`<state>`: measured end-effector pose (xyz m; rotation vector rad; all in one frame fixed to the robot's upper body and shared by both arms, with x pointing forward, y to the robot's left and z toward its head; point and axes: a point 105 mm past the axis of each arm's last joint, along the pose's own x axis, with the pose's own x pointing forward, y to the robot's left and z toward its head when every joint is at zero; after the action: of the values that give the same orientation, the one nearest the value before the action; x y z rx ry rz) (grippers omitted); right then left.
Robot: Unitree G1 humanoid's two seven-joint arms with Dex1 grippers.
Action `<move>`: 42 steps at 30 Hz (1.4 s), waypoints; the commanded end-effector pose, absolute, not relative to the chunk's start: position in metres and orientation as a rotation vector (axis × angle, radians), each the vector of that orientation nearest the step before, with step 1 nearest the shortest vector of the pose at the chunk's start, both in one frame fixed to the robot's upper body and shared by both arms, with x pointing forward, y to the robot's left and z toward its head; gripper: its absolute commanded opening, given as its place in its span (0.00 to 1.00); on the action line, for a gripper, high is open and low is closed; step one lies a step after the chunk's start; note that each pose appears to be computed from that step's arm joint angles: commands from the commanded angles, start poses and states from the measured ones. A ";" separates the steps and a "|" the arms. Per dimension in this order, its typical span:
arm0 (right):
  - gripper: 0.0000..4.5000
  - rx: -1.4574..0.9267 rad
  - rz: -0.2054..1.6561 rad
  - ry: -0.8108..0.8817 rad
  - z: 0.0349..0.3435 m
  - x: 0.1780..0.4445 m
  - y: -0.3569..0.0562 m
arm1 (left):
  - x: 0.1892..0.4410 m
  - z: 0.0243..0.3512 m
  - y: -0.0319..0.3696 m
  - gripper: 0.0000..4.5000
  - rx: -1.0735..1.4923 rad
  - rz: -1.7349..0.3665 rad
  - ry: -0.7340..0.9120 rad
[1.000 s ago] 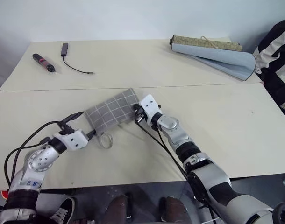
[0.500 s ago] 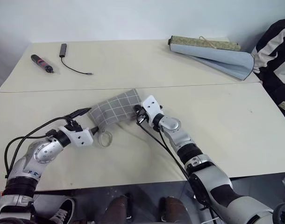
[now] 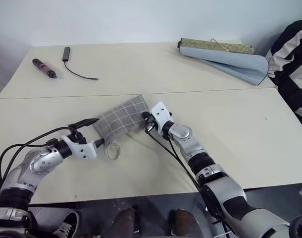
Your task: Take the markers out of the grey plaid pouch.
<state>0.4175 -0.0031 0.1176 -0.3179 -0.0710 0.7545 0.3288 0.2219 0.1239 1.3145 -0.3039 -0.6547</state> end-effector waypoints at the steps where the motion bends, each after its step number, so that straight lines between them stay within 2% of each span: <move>1: 0.01 -0.302 0.781 -0.069 0.116 0.413 0.001 | 0.328 0.087 0.202 1.00 1.258 -0.773 -0.196; 3: 0.01 -0.303 0.782 -0.070 0.116 0.413 0.001 | 0.332 0.092 0.197 1.00 1.227 -0.760 -0.207; 6: 0.00 -0.300 0.778 -0.068 0.116 0.413 -0.001 | 0.330 0.088 0.193 0.86 1.226 -0.790 -0.198; 8: 0.00 -0.301 0.779 -0.067 0.115 0.412 -0.002 | 0.330 0.087 0.193 0.73 1.220 -0.789 -0.193; 13: 0.00 -0.301 0.777 -0.069 0.115 0.412 -0.003 | 0.326 0.086 0.190 0.33 1.214 -0.810 -0.198; 18: 0.00 -0.306 0.780 -0.085 0.119 0.412 -0.003 | 0.324 0.087 0.191 0.01 1.181 -0.812 -0.188; 23: 0.00 -0.211 0.873 -0.123 0.135 0.401 -0.002 | 0.326 0.096 0.186 0.01 1.091 -0.788 -0.192; 25: 0.14 -0.146 0.897 -0.148 0.148 0.397 -0.007 | 0.325 0.096 0.182 0.00 1.069 -0.795 -0.178; 29: 0.45 -0.053 1.088 -0.148 0.169 0.365 -0.012 | 0.325 0.097 0.172 0.00 1.044 -0.794 -0.172; 32: 0.69 -0.162 1.201 -0.188 0.175 0.339 -0.014 | 0.324 0.101 0.161 0.00 0.982 -0.795 -0.177; 33: 0.76 -0.324 1.179 -0.229 0.172 0.339 -0.018 | 0.324 0.106 0.157 0.00 0.960 -0.797 -0.181; 38: 0.76 -0.755 1.111 -0.414 0.177 0.342 -0.023 | 0.323 0.121 0.153 0.00 0.923 -0.796 -0.185; 42: 0.76 -0.943 1.079 -0.497 0.178 0.347 -0.023 | 0.320 0.129 0.149 0.00 0.902 -0.812 -0.190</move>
<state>0.3495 -0.0282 0.1700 -0.8815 -0.4181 1.0885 0.3243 0.1549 0.1188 0.9161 -0.1494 -0.7971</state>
